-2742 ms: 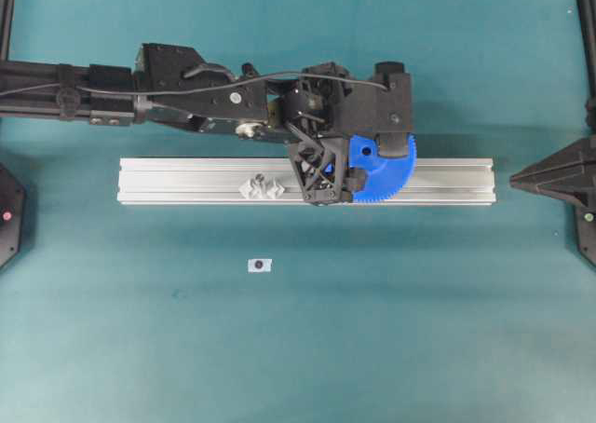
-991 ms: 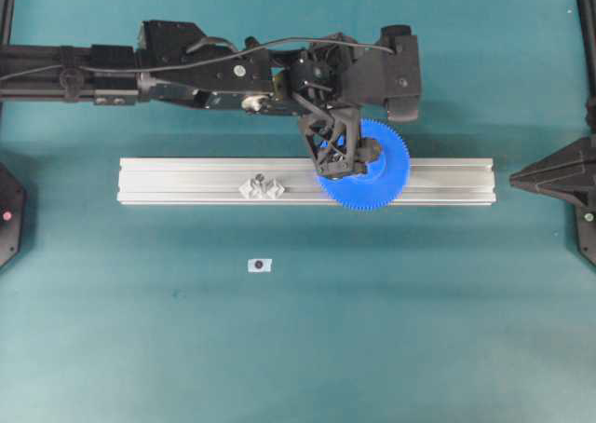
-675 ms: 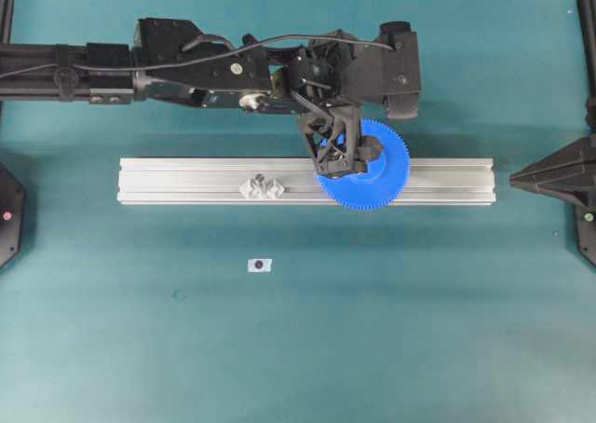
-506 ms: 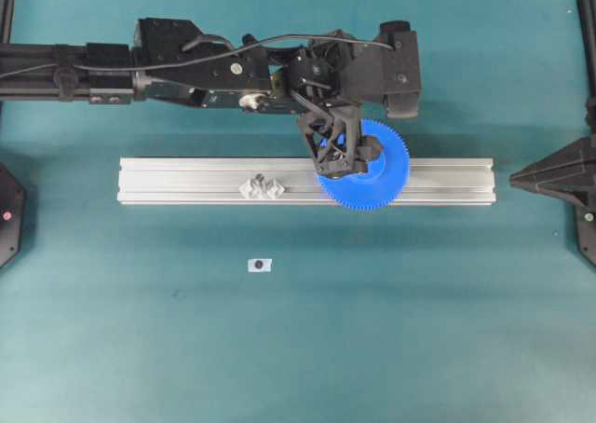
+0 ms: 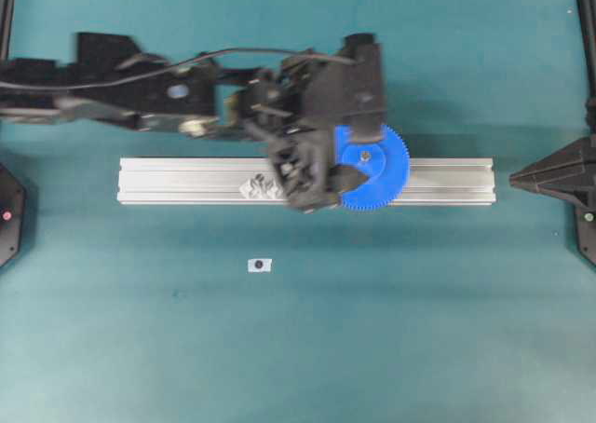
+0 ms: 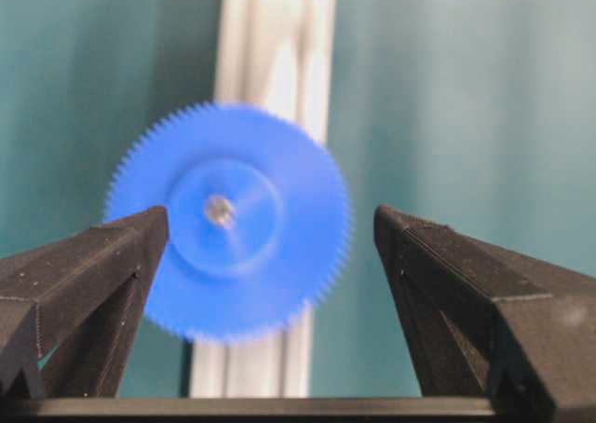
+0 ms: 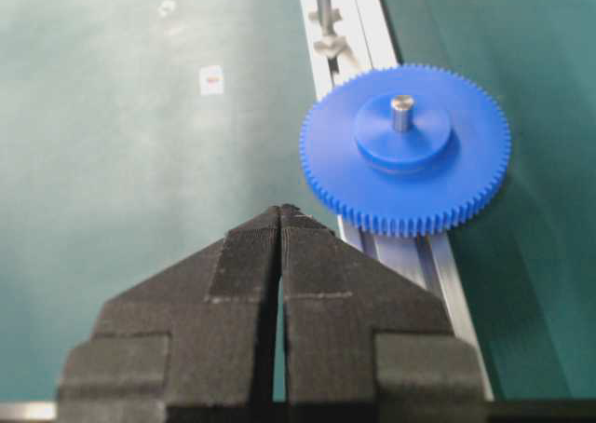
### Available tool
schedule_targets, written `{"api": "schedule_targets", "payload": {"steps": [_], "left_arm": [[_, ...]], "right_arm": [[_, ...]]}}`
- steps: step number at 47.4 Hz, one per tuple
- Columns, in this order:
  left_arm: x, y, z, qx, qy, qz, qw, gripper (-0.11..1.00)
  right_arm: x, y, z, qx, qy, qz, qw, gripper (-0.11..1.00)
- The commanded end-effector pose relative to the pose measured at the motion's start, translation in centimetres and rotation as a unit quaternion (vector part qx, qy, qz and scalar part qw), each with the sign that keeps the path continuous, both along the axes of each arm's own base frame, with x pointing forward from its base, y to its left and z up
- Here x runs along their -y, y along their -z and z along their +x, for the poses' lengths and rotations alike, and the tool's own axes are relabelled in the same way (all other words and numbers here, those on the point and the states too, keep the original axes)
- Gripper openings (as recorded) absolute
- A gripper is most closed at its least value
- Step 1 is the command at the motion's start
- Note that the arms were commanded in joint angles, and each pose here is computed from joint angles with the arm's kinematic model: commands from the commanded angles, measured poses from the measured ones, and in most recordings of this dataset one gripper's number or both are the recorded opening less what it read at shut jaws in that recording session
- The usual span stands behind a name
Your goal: Find the location of the shaft and insert the large gear.
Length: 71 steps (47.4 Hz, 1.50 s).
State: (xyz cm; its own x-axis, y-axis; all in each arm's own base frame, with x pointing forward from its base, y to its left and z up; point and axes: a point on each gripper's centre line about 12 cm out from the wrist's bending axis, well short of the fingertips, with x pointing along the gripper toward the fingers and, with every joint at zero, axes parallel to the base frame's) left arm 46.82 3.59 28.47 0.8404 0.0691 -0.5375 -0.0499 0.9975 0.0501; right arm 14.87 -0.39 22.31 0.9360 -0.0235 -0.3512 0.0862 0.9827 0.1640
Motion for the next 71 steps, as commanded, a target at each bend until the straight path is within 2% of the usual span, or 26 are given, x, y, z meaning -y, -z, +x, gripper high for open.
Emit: {"api": "schedule_targets", "payload": {"steps": [1, 8, 21, 32, 43, 71], "left_arm": [[0.0, -3.1, -1.7, 0.037, -0.001, 0.004, 0.9993, 0.93], [0.1, -3.9, -3.7, 0.048, -0.004, 0.000, 0.9988, 0.93], [0.4, -4.2, -6.5, 0.053, -0.018, -0.025, 0.9981, 0.93], [0.7, -4.3, -8.3, 0.057, -0.015, -0.026, 0.9979, 0.93], [1.0, -4.0, -8.8, 0.075, -0.009, -0.021, 0.9969, 0.93], [1.3, -3.8, -9.2, 0.081, -0.005, -0.020, 0.9965, 0.93]], "right_arm": [[0.0, -0.4, 0.2, 0.006, 0.001, 0.003, 1.0000, 0.00], [0.0, -0.4, 0.2, 0.007, 0.001, 0.003, 1.0000, 0.00], [0.0, -0.6, 0.2, 0.008, 0.002, 0.004, 1.0000, 0.00], [0.0, -0.6, 0.2, 0.009, 0.002, 0.003, 1.0000, 0.00], [0.0, -0.6, 0.2, 0.009, 0.002, 0.004, 1.0000, 0.00], [0.0, -0.4, 0.2, 0.006, 0.002, 0.003, 1.0000, 0.00]]}}
